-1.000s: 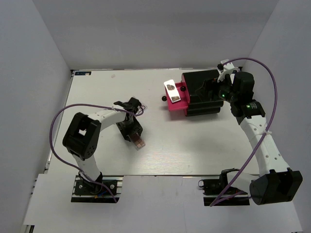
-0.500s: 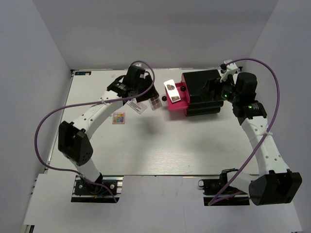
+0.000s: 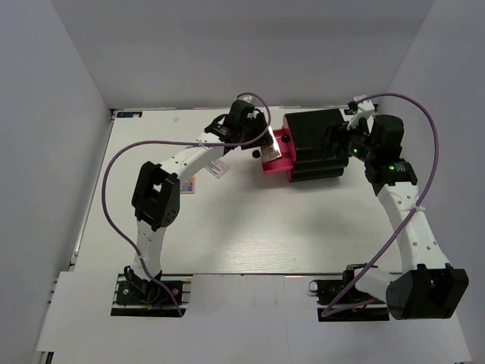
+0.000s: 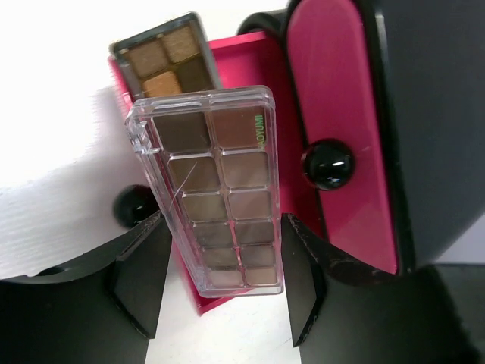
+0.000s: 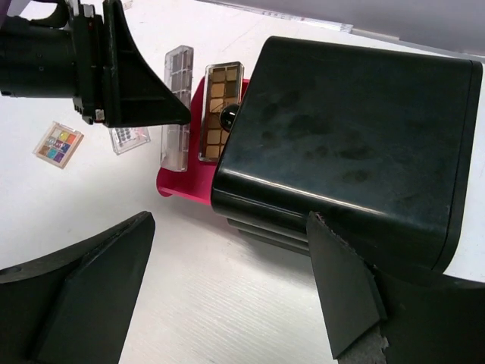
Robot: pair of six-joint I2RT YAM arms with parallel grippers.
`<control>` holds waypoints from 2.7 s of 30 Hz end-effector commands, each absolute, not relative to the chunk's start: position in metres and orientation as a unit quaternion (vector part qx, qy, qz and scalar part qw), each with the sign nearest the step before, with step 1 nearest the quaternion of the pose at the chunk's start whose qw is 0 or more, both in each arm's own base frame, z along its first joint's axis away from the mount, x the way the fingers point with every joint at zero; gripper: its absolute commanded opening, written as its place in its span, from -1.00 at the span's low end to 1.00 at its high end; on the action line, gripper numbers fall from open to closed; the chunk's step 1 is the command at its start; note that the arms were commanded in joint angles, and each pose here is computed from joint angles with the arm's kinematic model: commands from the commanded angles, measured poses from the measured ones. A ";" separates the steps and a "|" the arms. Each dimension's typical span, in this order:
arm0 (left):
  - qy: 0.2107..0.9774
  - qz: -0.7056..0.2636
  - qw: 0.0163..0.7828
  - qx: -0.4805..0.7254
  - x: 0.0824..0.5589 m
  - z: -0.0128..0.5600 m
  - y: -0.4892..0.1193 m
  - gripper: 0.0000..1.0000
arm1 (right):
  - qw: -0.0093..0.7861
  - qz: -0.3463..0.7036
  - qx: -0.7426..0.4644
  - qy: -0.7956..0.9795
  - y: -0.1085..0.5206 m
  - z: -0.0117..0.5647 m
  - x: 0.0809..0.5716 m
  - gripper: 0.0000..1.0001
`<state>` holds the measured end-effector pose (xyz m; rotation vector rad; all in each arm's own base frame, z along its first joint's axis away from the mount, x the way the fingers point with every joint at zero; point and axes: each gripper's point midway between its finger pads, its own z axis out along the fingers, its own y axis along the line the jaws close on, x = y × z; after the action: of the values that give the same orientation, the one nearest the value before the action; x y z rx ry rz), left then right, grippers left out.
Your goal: Organize the makeup
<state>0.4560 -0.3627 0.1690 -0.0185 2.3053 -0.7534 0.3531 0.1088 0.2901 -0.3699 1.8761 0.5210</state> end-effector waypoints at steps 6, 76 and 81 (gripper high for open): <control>0.851 -0.344 0.397 0.016 0.463 0.223 -0.387 -0.64 | 0.562 0.232 -0.163 0.777 0.111 0.299 0.356 0.74; 0.816 -0.238 0.522 -0.080 0.571 0.174 -0.361 -0.48 | 0.546 0.258 -0.161 0.780 0.107 0.286 0.356 0.55; 0.826 -0.240 0.506 -0.067 0.567 0.162 -0.365 -0.46 | 0.547 0.259 -0.161 0.780 0.107 0.287 0.356 0.56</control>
<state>0.5658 -0.3565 0.1360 -0.1860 2.0258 -0.5264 0.3531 0.1060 0.2808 -0.3734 1.8831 0.6081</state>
